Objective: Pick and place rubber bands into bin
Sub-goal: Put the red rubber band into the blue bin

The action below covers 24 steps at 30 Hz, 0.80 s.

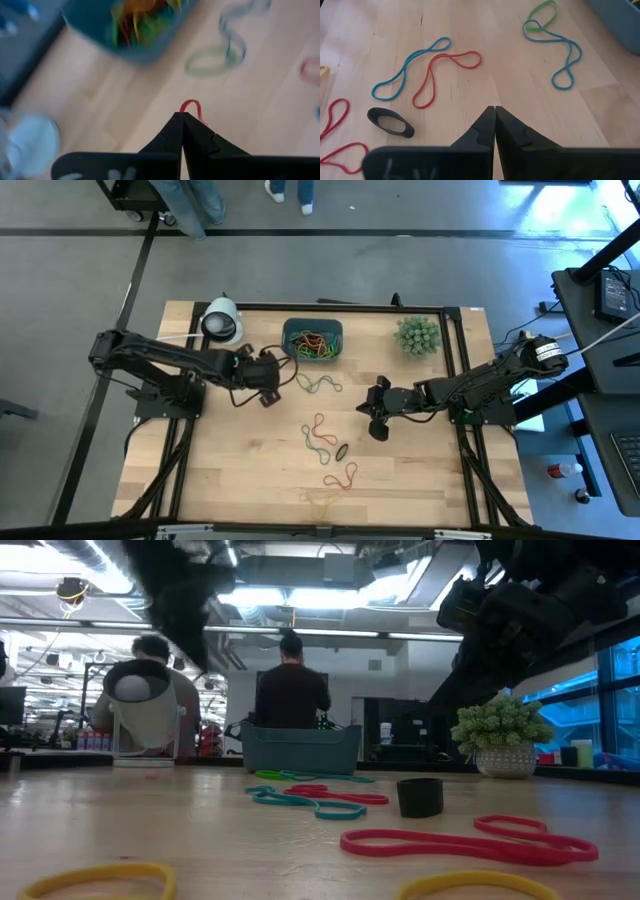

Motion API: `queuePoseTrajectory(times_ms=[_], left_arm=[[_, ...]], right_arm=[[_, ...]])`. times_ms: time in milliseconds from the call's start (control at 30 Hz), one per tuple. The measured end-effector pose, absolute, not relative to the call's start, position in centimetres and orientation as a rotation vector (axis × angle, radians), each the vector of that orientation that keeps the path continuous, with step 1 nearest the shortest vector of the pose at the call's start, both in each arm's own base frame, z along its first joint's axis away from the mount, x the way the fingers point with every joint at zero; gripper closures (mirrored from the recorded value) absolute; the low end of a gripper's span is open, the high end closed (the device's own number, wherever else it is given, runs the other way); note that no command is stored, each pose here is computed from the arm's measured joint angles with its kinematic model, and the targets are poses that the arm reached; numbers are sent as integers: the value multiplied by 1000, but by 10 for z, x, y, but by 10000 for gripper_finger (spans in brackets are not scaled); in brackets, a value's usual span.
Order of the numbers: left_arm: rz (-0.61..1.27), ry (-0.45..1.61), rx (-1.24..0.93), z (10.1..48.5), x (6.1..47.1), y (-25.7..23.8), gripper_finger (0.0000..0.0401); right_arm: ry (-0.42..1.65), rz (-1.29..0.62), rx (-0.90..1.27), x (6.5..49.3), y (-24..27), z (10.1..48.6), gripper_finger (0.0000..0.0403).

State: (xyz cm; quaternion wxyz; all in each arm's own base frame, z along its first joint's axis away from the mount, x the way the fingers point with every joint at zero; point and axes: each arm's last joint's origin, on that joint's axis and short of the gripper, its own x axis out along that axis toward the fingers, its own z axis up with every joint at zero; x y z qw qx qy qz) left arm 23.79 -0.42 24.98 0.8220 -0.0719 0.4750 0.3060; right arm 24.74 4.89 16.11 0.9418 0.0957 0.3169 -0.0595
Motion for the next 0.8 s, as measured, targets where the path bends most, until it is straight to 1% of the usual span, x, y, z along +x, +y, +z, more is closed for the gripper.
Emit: queuePoseTrajectory(times_ms=[200,400,567,800], left_arm=[[637,813,-35,288,259,10,400],[620,646,22,304,276,48,400],[628,674,-10,291,284,85,400],[674,825,-30,251,296,123,400]], right_arm=[[646,-121,193,247,49,161,387],[645,-120,193,248,49,161,387],[644,-120,194,248,49,161,387],[645,-121,193,248,49,161,387]])
